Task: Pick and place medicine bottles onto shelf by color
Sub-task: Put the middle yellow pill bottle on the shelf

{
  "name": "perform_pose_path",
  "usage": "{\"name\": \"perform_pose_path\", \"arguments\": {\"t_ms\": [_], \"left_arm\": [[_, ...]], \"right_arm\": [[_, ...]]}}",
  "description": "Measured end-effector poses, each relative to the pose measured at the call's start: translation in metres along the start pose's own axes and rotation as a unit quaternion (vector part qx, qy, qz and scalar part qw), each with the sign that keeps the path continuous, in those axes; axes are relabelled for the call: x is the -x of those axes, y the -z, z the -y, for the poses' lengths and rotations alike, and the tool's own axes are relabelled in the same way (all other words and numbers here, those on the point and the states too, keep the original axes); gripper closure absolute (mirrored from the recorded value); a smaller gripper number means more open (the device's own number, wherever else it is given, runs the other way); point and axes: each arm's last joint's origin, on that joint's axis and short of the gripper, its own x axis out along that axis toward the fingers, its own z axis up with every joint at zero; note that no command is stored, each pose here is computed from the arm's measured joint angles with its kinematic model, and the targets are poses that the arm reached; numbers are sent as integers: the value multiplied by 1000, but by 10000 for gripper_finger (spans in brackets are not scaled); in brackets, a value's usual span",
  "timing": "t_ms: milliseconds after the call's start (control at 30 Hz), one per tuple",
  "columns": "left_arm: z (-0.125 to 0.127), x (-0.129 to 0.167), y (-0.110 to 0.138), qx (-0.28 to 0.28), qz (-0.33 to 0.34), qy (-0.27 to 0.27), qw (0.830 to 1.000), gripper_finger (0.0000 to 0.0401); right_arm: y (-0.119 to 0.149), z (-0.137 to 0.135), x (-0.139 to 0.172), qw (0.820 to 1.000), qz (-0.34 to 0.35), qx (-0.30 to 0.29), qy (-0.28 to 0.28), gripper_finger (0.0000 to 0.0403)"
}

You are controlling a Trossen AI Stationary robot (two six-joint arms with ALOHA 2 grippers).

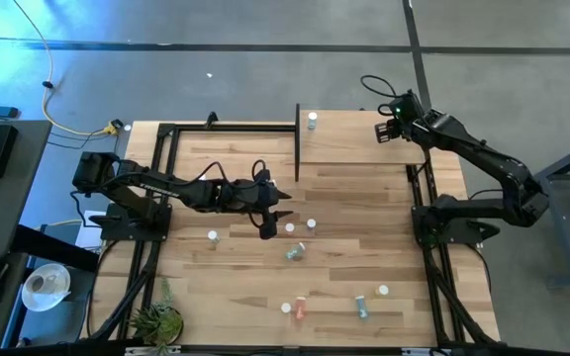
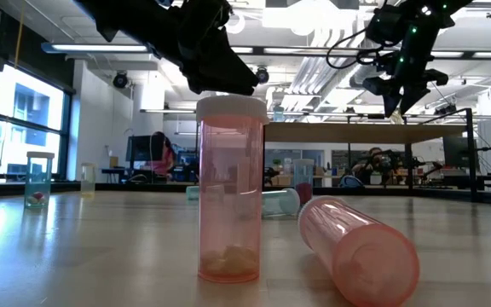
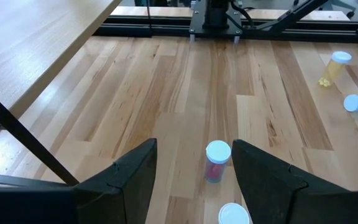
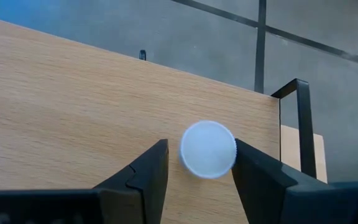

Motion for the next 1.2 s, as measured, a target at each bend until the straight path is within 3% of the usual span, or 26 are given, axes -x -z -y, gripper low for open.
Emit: {"name": "perform_pose_path", "arguments": {"t_ms": [1200], "left_arm": [[0,0,0,0,0,-1,1000,201]], "right_arm": [[-8,0,1,998,44,-37,24,242]]}}
